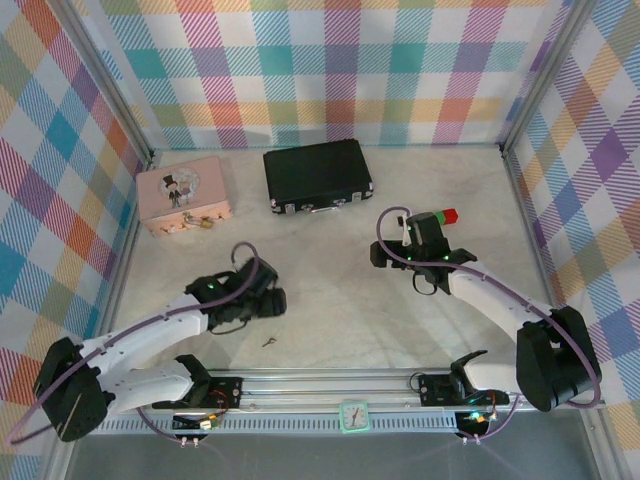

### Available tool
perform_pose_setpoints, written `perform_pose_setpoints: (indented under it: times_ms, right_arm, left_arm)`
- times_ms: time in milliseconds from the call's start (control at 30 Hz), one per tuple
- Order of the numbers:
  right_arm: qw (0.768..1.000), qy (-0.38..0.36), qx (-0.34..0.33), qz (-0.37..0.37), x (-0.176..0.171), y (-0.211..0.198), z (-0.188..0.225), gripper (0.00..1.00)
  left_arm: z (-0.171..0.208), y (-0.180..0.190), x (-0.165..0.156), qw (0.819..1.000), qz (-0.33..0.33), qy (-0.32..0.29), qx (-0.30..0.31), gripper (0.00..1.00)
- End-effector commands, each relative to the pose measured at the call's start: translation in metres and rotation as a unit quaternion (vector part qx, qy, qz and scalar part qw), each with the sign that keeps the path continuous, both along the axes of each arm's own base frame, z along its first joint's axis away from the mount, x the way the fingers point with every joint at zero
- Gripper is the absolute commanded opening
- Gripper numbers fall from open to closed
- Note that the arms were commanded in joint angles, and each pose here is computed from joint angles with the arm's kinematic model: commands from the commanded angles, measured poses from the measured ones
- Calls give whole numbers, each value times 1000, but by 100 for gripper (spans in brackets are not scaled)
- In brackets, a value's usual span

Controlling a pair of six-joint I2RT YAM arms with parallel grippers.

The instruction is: Unlock a padlock with a key

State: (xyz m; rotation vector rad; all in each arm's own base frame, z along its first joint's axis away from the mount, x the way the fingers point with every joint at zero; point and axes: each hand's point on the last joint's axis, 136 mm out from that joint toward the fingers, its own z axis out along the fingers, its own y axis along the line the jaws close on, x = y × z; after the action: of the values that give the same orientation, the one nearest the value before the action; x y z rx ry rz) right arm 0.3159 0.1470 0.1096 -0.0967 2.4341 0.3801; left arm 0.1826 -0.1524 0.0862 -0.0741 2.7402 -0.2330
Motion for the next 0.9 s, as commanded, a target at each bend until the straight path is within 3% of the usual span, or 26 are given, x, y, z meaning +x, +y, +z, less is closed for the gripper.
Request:
perform_pose_setpoints:
  times_ms: [0,100,300,567,767,867]
  right_arm:
    - [1000,-5,0,-14,-1,-2,7,99]
    - [1000,1,-2,-16,-5,-4,4,99]
    - [1000,2,-6,-27,-12,-10,2,99]
    - [999,-13,-6,-29,-13,-13,10,99]
    - [999,-11,-1,-33,-14,-13,11,99]
    - [999,-13,0,-33,-14,-13,13,99]
  left_arm:
    - [-16,5,-30,998,21,36,47,78]
    - [-27,-9,-42,996,-18,51,75,71]
    - [-51,-35,-56,989,-74,83,99,43]
    - [-70,-35,-55,985,-97,85,116,39]
    - [-78,-38,-55,982,-114,89,124,18]
    - [-78,-45,-54,983,-117,87,115,2]
